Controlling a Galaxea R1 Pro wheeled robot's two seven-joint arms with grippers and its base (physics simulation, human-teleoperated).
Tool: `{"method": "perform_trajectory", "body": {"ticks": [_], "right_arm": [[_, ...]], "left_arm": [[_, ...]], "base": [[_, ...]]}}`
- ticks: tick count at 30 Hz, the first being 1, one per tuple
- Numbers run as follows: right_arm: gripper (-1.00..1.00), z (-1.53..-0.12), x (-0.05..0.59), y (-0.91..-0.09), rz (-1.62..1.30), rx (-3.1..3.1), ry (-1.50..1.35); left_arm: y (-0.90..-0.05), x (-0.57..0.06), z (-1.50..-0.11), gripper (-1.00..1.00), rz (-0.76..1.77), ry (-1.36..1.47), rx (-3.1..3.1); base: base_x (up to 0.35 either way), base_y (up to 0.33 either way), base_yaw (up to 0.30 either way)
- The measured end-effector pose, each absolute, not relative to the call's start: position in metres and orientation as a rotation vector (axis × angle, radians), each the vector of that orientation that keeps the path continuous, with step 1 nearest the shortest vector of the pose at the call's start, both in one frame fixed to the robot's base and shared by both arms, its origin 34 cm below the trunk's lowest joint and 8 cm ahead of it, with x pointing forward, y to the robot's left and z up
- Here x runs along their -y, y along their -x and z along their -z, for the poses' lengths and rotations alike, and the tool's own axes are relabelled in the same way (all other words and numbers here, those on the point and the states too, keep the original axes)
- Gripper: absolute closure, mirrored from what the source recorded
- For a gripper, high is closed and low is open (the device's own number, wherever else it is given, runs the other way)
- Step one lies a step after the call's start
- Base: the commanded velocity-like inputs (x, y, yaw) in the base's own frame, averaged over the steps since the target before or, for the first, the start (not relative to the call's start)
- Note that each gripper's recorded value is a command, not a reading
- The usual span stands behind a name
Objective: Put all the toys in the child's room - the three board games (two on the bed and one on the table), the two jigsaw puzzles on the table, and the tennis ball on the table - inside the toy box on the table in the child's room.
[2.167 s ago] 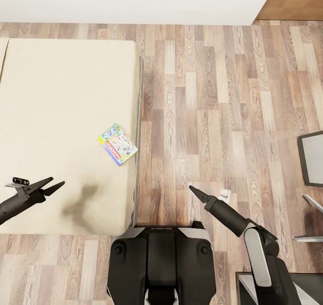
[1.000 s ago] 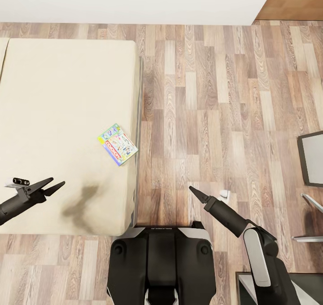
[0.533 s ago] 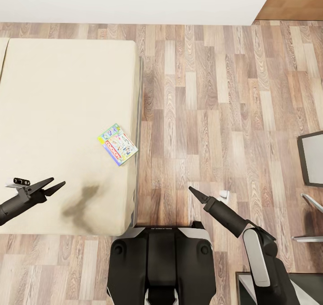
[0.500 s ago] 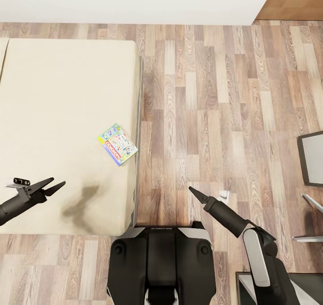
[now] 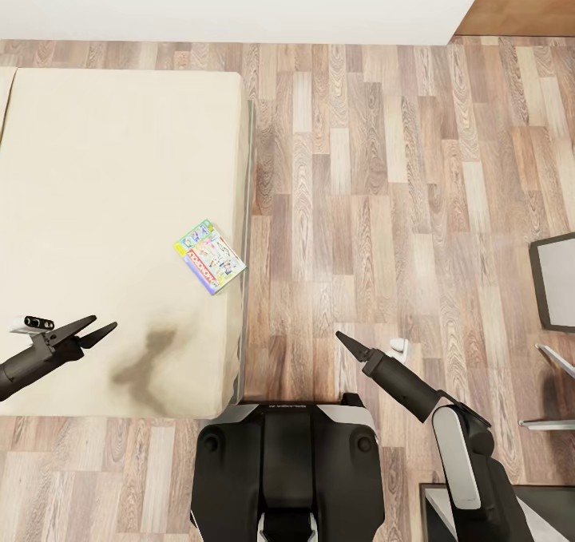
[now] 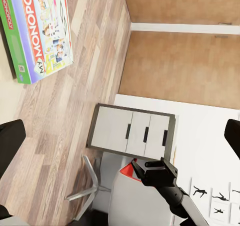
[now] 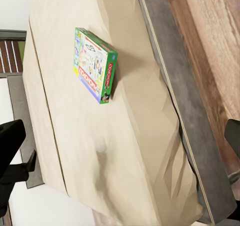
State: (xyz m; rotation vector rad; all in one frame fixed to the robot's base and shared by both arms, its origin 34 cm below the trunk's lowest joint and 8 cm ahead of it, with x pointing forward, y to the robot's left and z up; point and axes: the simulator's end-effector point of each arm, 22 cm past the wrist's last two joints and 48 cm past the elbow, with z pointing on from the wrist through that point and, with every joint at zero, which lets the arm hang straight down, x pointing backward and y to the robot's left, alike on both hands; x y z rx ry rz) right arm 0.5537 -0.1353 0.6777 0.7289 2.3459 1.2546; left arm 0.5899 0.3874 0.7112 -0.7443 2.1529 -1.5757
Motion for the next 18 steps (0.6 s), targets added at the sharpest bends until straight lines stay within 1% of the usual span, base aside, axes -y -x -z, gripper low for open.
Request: {"method": "perform_trajectory", "body": {"ticks": [18], "right_arm": [[-1.00, -0.6785, 0.1315, -0.5536, -1.264, -2.345, -0.725]], "left_arm": [[-0.5901, -0.3872, -0.7112, -1.00, 1.576, 0.744, -2.153]], "base": [[0.000, 0.000, 0.000]]}}
